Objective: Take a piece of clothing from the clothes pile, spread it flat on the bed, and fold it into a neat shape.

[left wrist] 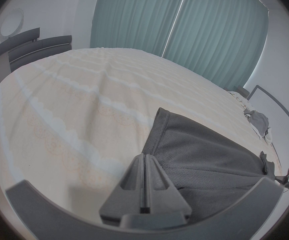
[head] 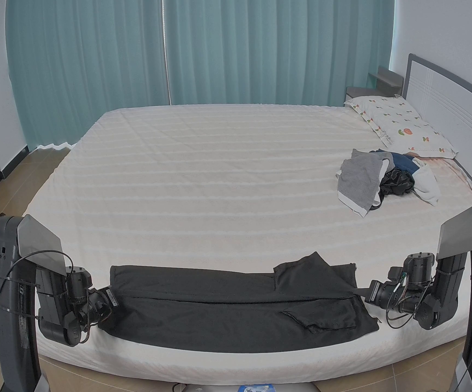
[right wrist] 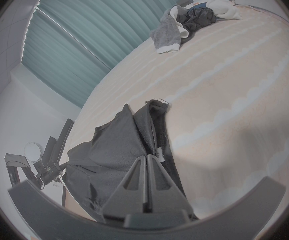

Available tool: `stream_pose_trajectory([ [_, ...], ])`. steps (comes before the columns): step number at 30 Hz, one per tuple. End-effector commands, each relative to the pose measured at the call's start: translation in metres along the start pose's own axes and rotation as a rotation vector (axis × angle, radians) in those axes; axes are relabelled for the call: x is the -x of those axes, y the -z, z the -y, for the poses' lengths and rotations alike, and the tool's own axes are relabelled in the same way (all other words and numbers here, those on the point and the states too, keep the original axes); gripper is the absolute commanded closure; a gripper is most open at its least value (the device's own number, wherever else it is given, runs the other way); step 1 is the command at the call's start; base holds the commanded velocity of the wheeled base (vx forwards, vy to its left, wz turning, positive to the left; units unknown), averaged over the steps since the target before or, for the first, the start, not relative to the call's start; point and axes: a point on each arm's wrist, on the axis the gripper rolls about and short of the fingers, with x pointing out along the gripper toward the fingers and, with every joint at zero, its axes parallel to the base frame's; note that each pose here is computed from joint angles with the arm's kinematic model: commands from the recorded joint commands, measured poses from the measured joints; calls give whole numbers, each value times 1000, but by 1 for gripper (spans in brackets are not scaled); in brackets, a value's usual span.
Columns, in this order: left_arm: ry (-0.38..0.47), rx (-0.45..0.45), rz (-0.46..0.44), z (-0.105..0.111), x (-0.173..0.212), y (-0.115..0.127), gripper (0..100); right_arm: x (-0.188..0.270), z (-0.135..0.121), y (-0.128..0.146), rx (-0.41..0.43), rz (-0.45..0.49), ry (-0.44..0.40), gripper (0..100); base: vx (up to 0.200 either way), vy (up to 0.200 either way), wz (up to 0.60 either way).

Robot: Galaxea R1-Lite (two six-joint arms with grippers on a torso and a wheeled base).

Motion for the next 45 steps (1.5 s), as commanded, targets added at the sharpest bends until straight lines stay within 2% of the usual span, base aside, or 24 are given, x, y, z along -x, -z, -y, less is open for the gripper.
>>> stream_pose_trajectory([
  [1, 0, 1, -2, -1, -1, 2, 100, -1, 3, 5, -8, -18, 9, 100, 0, 0, 0],
  [4, -1, 1, 0, 0, -1, 1, 100, -1, 2, 5, -4, -13, 5, 100, 0, 0, 0],
  [5, -2, 2, 1, -1, -1, 1, 0, -1, 2, 5, -4, -13, 5, 0, 0, 0, 0],
  [7, -2, 1, 6, 0, 0, 0, 0, -1, 1, 5, -1, -8, -1, 0, 0, 0, 0],
  [14, 15, 18, 78, 3, 32, -28, 0, 13, -6, -3, 14, 54, -21, 0, 0, 0, 0],
  [18, 15, 18, 97, 4, 36, -33, 0, 18, -8, -7, 19, 80, -28, 0, 0, 0, 0],
  [19, 11, 25, 134, 2, 42, -43, 0, 27, -11, -17, 3, 123, -35, 0, 0, 0, 0],
  [21, 6, 32, 154, 0, 44, -49, 0, 28, -13, -21, -21, 140, -42, 0, 0, 0, 0],
  [26, 15, 49, 184, -3, 49, -57, 0, 25, -12, -22, -67, 139, -55, 0, 0, 0, 0],
  [29, 51, 99, 190, 6, 44, -58, 0, 22, -13, -23, -88, 137, -65, 0, 0, 0, 0],
  [32, 124, 125, 215, 21, 31, -69, 0, 17, -16, -26, -181, 143, -89, 0, 0, 0, 0],
  [36, 130, 133, 161, 27, 12, -76, 0, 10, -18, -34, -238, 161, -109, 0, 0, 0, 0],
  [38, 147, 176, 116, 30, 0, -85, 0, 6, -14, -29, -250, 145, -97, 0, 0, 0, 0],
  [41, 186, 288, 1, 34, -11, -89, 0, -1, -9, -26, -257, 134, -88, 0, 0, 0, 0],
  [43, 194, 328, -58, 35, -18, -91, 0, -4, -6, -24, -261, 126, -82, 0, 0, 0, 0],
  [45, 179, 337, -79, 33, -28, -92, 0, -8, -4, -23, -263, 121, -79, 0, 0, 0, 0],
])
